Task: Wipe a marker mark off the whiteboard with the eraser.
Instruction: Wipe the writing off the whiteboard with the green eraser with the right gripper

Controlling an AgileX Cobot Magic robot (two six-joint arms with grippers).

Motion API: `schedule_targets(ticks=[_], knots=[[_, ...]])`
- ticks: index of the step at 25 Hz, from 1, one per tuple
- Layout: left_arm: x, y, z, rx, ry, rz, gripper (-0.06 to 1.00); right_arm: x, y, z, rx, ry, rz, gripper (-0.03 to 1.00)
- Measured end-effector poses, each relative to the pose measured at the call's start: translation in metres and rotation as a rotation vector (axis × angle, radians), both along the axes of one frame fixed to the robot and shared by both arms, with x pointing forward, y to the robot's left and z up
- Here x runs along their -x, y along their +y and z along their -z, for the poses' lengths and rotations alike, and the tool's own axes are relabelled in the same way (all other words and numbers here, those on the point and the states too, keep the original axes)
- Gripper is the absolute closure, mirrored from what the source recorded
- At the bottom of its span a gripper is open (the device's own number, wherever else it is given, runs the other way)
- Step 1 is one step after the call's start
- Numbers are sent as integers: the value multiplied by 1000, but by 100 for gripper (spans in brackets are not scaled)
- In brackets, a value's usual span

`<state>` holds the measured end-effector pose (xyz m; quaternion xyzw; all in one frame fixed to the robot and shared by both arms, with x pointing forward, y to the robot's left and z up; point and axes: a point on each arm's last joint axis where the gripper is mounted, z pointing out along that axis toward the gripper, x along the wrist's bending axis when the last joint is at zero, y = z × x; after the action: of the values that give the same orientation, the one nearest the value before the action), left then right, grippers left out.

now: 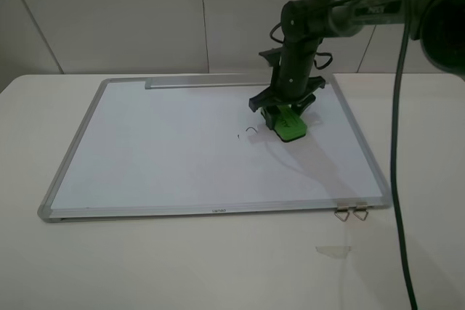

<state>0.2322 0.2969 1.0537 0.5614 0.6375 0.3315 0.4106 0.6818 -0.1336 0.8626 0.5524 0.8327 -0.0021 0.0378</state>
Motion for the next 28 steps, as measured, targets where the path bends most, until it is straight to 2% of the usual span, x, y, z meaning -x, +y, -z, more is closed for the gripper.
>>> schedule_targets(ticks=[4,6,9,13,17,24,28], knots=[[0,0,0,1,0,0,16,2,6,0,2,4,-12,37],[0,0,0,2,0,2,16,8,18,0,4,10,-47,37],[0,0,0,4,0,3,16,29,57,0,1,42,-127,37],[0,0,0,4,-1,3,16,67,110,1,21,79,-297,37],[0,-1,0,7,-1,4,16,95,142,1,37,97,-422,37],[0,-1,0,7,-1,4,16,90,138,1,50,78,-428,37],[0,-1,0,7,-1,4,16,61,105,1,32,51,-338,37]])
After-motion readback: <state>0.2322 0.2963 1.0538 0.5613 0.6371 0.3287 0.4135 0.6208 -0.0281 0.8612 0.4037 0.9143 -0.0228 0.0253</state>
